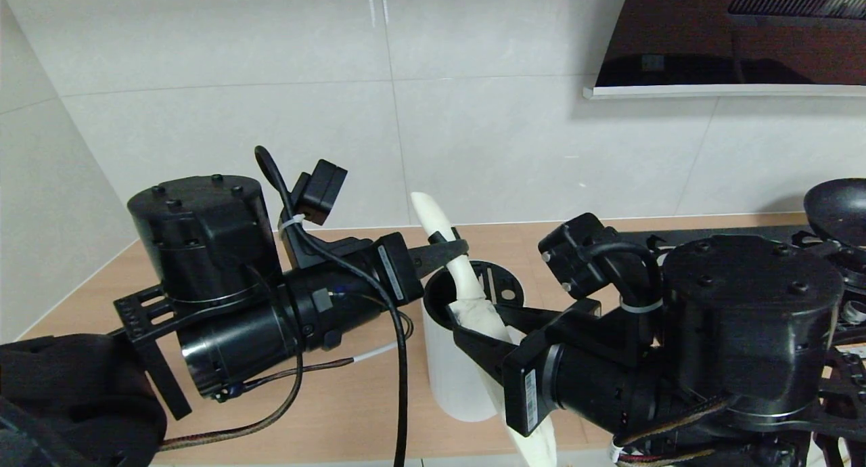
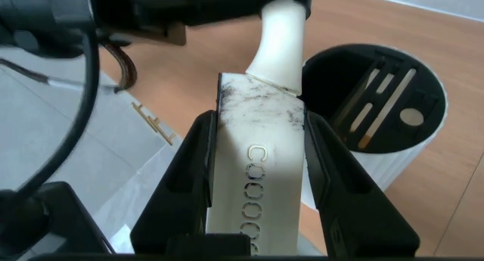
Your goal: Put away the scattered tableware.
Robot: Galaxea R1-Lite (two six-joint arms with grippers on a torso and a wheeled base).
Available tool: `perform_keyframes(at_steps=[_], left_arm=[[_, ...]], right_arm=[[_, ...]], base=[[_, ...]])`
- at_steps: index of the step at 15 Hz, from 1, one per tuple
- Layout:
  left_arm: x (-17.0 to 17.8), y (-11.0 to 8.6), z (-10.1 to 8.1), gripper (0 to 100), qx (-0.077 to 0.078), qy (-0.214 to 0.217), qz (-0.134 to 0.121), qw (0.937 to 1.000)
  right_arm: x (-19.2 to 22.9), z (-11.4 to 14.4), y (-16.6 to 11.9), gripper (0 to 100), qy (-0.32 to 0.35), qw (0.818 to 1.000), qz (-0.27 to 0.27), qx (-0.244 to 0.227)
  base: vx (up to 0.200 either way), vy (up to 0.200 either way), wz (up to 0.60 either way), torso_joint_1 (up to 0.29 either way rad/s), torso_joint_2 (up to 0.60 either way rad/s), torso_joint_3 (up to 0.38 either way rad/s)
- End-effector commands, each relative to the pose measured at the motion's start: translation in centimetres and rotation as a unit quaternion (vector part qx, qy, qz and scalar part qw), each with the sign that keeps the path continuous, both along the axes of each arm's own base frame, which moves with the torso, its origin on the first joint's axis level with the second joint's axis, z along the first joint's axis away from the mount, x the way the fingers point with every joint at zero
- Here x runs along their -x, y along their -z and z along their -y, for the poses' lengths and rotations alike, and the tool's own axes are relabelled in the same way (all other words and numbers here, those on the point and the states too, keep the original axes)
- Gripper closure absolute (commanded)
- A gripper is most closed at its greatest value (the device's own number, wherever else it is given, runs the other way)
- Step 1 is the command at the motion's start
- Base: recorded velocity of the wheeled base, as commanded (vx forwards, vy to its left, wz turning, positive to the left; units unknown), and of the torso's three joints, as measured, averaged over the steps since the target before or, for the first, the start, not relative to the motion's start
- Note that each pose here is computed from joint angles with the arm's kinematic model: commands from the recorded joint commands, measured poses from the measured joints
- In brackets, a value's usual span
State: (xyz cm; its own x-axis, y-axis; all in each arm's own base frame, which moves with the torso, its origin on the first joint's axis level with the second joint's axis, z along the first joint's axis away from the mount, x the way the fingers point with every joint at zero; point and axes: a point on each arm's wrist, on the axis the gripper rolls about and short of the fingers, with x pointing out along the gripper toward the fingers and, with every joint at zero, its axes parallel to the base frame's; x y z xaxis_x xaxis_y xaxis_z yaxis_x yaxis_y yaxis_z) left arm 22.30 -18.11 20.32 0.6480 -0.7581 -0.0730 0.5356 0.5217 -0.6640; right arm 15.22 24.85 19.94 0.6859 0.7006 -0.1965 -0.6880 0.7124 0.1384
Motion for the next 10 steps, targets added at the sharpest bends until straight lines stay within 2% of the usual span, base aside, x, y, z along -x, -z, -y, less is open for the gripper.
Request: perform_keyframes(at_steps=[1, 10], left_arm=[[0.01, -0.01, -0.05, 100, -0.001, -0.001, -0.001, 1.0], [-0.06, 0.13, 0.0, 100, -0.002, -0.001, -0.003, 1.0]], right_arm=[[-0.02, -0.06, -0.01, 100, 0.0, 1.0, 0.001, -0.001], [-0.1, -0.1, -0.24, 100, 0.002, 1.0, 0.003, -0.005]], base=[[0.0, 0.0, 0.0, 0.0, 0.0, 0.0], [0.0, 0.0, 0.0, 0.0, 0.0, 0.0]])
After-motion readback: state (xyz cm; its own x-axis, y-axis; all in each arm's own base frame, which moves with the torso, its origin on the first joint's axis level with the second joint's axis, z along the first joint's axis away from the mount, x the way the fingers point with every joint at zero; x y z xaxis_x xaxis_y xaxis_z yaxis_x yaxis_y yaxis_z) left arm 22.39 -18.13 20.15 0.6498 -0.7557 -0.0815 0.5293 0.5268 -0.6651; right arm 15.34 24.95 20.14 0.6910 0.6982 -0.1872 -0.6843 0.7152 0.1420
